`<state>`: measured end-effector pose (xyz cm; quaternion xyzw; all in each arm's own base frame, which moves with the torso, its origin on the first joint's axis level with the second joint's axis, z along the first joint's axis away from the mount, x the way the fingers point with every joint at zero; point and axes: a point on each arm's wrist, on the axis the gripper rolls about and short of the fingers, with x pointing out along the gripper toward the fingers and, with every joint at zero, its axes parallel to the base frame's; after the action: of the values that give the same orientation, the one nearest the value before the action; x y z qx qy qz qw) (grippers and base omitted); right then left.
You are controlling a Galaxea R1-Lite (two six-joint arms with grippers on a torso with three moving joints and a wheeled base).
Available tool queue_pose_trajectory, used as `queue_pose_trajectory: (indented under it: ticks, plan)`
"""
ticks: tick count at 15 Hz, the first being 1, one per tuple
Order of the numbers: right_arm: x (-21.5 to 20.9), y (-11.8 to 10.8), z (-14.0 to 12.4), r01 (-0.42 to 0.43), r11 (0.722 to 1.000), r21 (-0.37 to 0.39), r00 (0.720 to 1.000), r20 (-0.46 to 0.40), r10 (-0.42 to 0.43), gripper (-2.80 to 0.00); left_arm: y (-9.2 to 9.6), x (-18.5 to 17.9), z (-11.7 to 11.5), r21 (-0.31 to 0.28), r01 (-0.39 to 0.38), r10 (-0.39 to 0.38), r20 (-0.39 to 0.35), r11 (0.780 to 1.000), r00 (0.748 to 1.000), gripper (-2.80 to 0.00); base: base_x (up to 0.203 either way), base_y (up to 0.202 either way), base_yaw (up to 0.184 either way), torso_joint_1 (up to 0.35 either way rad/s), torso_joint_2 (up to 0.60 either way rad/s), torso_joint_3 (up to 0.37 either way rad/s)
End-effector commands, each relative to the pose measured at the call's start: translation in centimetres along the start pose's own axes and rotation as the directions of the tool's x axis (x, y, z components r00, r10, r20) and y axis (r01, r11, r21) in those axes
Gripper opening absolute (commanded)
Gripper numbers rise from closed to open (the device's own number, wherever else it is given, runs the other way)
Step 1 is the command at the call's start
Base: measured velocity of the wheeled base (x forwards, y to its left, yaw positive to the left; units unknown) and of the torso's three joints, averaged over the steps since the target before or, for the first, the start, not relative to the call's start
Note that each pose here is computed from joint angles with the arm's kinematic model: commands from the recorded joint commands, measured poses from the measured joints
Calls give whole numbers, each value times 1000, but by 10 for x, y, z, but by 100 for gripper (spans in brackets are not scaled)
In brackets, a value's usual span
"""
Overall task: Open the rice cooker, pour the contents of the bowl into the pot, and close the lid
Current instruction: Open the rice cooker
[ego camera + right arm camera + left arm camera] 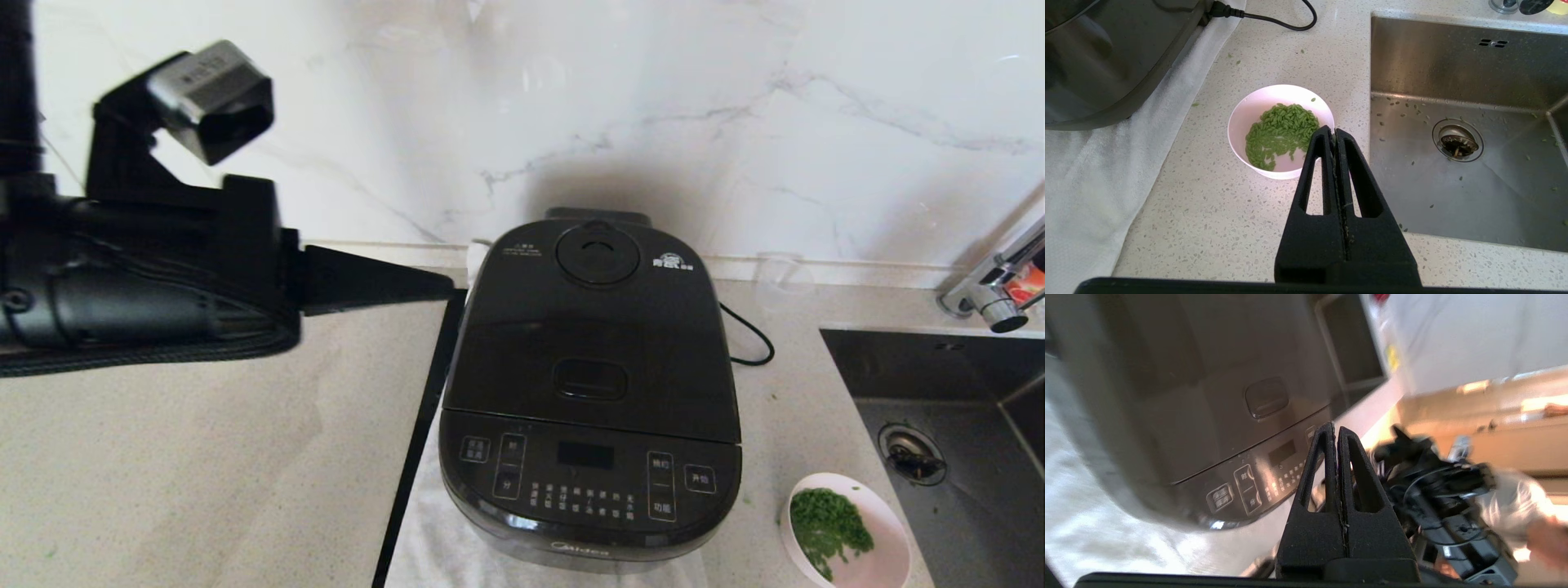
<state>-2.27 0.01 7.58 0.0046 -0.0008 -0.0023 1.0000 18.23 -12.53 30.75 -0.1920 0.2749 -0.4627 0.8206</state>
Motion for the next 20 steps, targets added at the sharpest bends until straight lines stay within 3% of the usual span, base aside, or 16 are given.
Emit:
queue_pose_trajectory:
  ticks: [1, 4, 7, 10, 15, 17, 20]
  plan:
    - [0, 0, 0, 0, 1000, 0, 1000, 0, 0, -280, 8, 51, -14, -18, -78, 76, -96, 997, 992, -280, 0, 0, 0, 0, 0, 0]
    - [0, 0, 0, 0, 1000, 0, 1000, 0, 0, -280, 0, 84, -32, 32, -134, 136, -81, 990, 987, -280, 0, 0, 0, 0, 0, 0]
    - [0, 0, 0, 0, 1000, 0, 1000, 0, 0, -280, 5, 97, -39, 34, -167, 170, -97, 985, 981, -280, 0, 0, 0, 0, 0, 0]
    - [0, 0, 0, 0, 1000, 0, 1000, 0, 0, -280, 8, 104, -40, 53, -246, 249, -69, 968, 966, -280, 0, 0, 0, 0, 0, 0]
    - [0, 0, 0, 0, 1000, 0, 1000, 0, 0, -280, -1, 117, -50, 119, -307, 315, -57, 944, 947, -280, 0, 0, 0, 0, 0, 0]
    - [0, 0, 0, 0, 1000, 0, 1000, 0, 0, -280, -6, 123, -51, 131, -294, 301, -41, 947, 953, -280, 0, 0, 0, 0, 0, 0]
    - [0, 0, 0, 0, 1000, 0, 1000, 0, 0, -280, -4, 128, -53, 154, -327, 334, -24, 932, 942, -280, 0, 0, 0, 0, 0, 0]
